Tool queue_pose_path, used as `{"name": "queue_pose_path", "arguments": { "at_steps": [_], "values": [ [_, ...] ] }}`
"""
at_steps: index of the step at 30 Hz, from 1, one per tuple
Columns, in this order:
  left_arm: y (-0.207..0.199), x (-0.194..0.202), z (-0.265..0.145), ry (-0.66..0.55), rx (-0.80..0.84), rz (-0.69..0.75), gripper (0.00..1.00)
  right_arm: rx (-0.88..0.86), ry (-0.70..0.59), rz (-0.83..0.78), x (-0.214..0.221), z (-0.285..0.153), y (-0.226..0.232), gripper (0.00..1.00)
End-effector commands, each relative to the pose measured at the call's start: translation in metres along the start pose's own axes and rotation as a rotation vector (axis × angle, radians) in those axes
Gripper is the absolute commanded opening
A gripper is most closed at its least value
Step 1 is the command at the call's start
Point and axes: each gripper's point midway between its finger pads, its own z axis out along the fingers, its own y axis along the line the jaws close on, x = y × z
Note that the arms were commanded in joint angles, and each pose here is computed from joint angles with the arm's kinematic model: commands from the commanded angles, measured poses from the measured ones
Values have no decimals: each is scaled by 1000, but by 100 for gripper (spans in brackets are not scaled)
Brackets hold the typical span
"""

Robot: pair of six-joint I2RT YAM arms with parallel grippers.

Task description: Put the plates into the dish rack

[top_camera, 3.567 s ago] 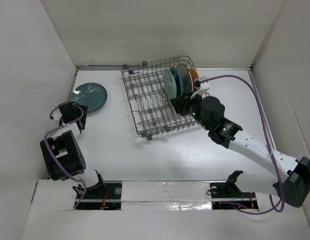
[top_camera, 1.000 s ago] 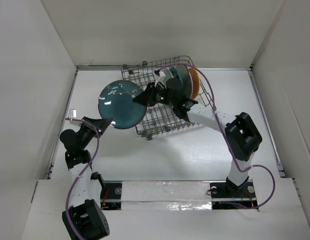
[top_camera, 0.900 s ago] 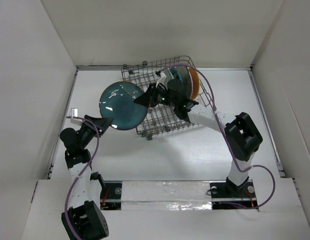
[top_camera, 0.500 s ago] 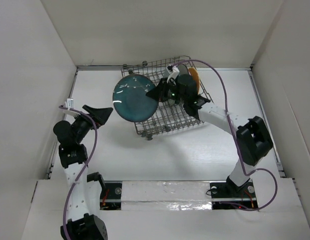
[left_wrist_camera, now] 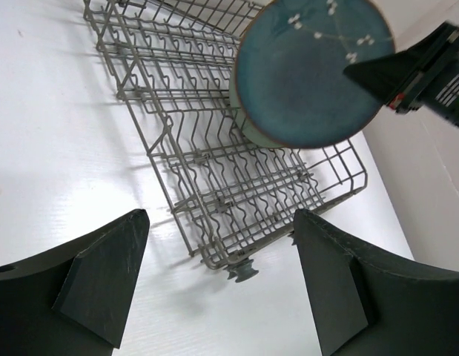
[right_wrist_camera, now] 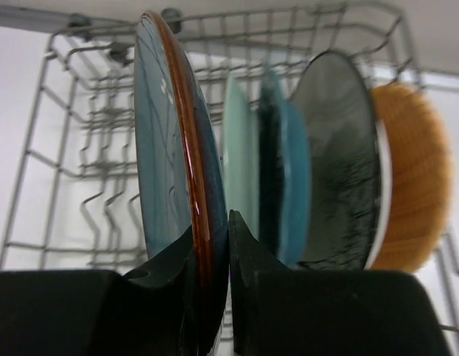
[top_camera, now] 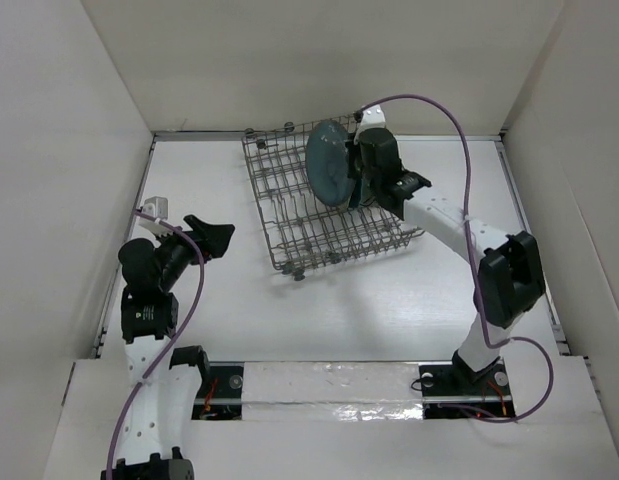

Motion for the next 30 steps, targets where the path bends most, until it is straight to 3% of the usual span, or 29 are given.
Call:
{"name": "queue_pose_path", "arguments": {
  "at_steps": [1,12,25,29,30],
  "values": [
    [-8,-18,-6,-48,-5,79,76,117,-320,-36,-114,-14,-2,0],
    [-12,-13,-6,-24,6,93,72,256,-269,-245,-84,22,15,0],
    [-12,-13,-6,-27,6,93,71,279,-146,-254,-20,50,33,0],
    [-11,-12,-6,-27,4,91,71,318,-127,-208,-11,50,26,10],
    [-11,-12,-6,-25,2,89,71,315,-122,-192,-8,50,27,18]
  ]
}}
